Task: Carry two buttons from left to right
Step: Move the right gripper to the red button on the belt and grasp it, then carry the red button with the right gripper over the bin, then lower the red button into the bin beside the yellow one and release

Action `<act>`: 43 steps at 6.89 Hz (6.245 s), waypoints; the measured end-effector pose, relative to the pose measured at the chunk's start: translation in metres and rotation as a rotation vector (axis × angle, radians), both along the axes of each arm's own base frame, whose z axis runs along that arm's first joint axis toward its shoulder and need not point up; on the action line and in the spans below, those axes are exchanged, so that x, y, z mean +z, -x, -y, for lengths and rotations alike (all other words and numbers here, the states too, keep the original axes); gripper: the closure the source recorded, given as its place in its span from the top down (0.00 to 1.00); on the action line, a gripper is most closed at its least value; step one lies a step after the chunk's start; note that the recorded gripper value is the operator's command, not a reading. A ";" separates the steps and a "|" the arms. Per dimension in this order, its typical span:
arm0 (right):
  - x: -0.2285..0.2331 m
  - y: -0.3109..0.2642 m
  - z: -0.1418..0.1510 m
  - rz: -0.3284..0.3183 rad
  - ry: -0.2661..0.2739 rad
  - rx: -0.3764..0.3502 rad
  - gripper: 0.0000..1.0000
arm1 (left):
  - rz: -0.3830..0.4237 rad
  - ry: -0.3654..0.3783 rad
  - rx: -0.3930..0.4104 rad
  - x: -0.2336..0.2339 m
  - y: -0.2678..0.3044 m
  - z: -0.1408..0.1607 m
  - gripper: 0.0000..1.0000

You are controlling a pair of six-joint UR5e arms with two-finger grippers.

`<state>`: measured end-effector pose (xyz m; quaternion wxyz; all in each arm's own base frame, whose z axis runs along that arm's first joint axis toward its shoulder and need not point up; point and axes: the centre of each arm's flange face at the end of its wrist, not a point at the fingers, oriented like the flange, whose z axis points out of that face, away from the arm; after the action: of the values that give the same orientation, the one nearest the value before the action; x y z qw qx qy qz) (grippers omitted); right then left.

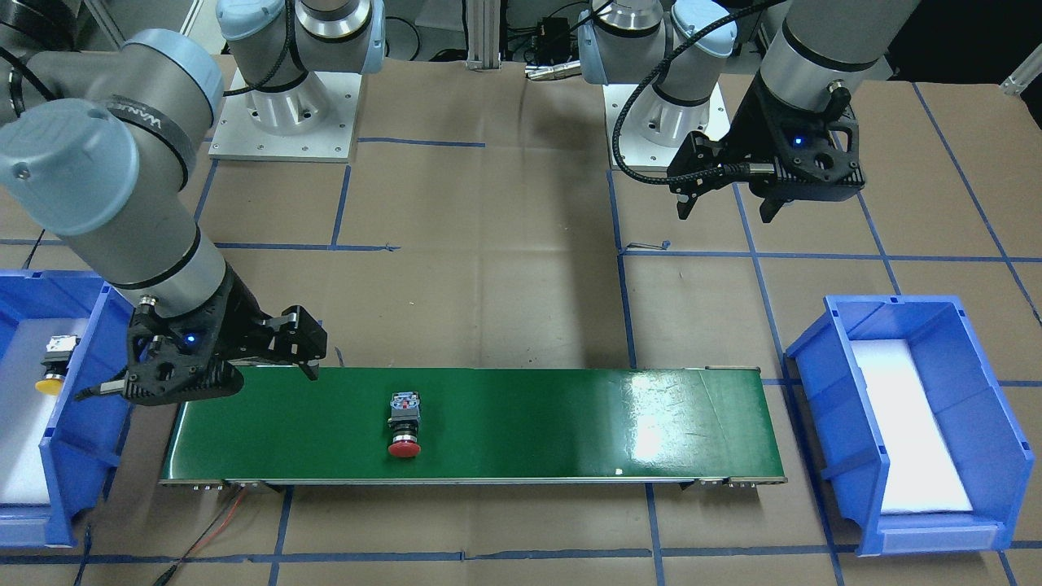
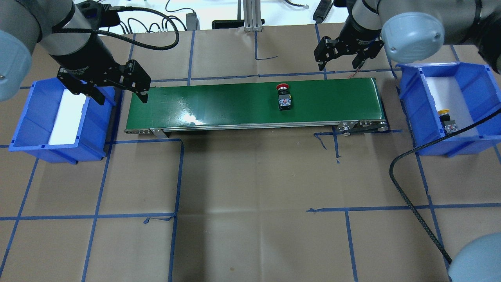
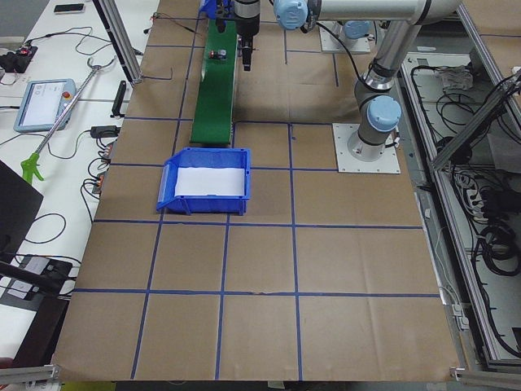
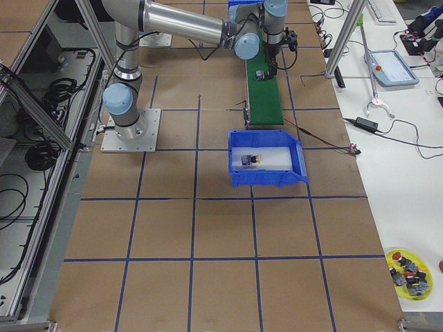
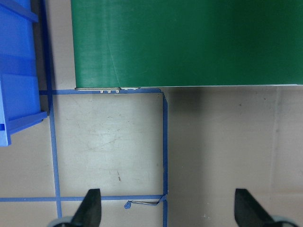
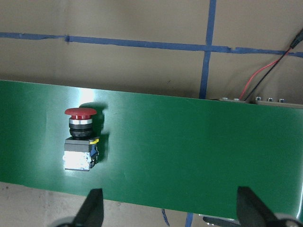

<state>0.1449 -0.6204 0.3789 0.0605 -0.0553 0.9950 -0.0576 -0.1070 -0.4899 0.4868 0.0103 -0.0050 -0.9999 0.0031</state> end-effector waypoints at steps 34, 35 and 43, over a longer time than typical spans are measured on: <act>-0.137 0.333 0.044 -0.156 -0.173 -0.028 0.10 | -0.002 0.003 0.008 0.001 0.000 0.001 1.00; -0.145 0.332 0.042 -0.152 -0.188 -0.027 0.46 | -0.003 0.003 0.008 0.001 0.000 0.001 1.00; -0.069 0.327 0.050 -0.257 -0.130 -0.028 1.00 | -0.005 -0.015 -0.067 -0.004 0.000 0.000 1.00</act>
<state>-0.1818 -0.6703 0.3098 -0.0645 -0.0444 0.9968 0.0138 -0.1074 -0.4895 0.4833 0.0130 -0.0384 -0.9992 -0.0044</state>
